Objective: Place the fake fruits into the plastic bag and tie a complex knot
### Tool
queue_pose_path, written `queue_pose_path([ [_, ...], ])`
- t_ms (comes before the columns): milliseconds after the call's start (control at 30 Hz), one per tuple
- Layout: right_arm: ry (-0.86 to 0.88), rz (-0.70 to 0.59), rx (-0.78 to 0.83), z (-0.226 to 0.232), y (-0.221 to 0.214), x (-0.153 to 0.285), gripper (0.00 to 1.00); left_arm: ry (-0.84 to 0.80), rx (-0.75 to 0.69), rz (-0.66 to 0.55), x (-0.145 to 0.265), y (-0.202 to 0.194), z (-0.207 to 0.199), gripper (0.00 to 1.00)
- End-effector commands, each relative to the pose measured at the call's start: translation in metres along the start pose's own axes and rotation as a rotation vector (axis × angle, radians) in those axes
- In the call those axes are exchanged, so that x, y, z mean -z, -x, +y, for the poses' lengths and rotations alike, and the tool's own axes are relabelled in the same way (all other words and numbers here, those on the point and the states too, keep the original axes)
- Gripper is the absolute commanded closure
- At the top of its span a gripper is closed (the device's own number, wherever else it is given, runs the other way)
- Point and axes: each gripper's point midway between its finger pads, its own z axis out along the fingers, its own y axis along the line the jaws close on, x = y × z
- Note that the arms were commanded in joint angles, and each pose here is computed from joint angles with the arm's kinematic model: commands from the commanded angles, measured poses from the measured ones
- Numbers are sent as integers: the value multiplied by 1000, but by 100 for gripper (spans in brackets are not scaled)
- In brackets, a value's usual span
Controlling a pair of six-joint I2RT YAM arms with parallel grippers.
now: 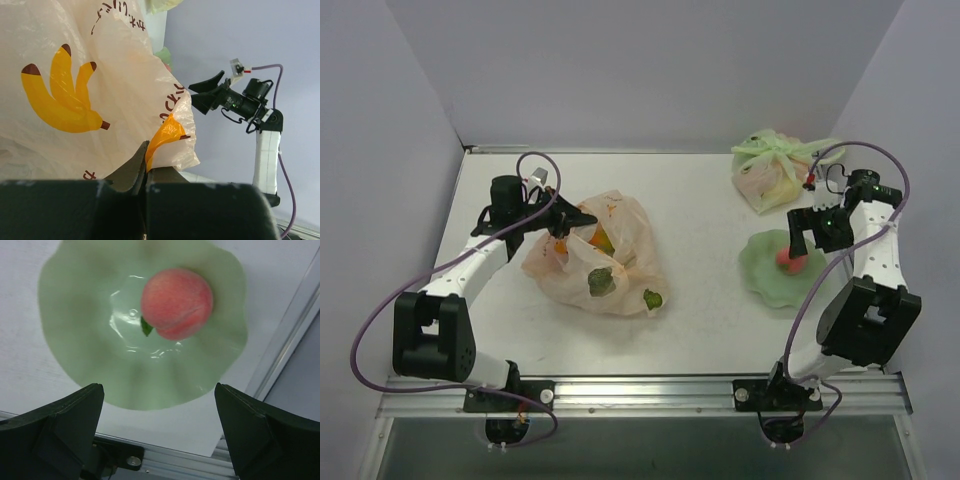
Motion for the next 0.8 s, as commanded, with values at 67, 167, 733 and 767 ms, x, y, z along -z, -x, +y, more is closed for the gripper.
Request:
queue_pose_path([
  [67,-25,100,76,-26,-19,-32,0,-31,-62,-4,5,2,-12,100],
  [167,-39,108,123,-30,-15,-47,0,-14,-45,8,5,0,-9,100],
  [733,-12,206,158,-27,-20,-115,8,-8,-52,19,6,-2,-7,100],
  [767,-12,192,159,-25,-17,-112,11,-7,-52,17,6,-1,-6,100],
])
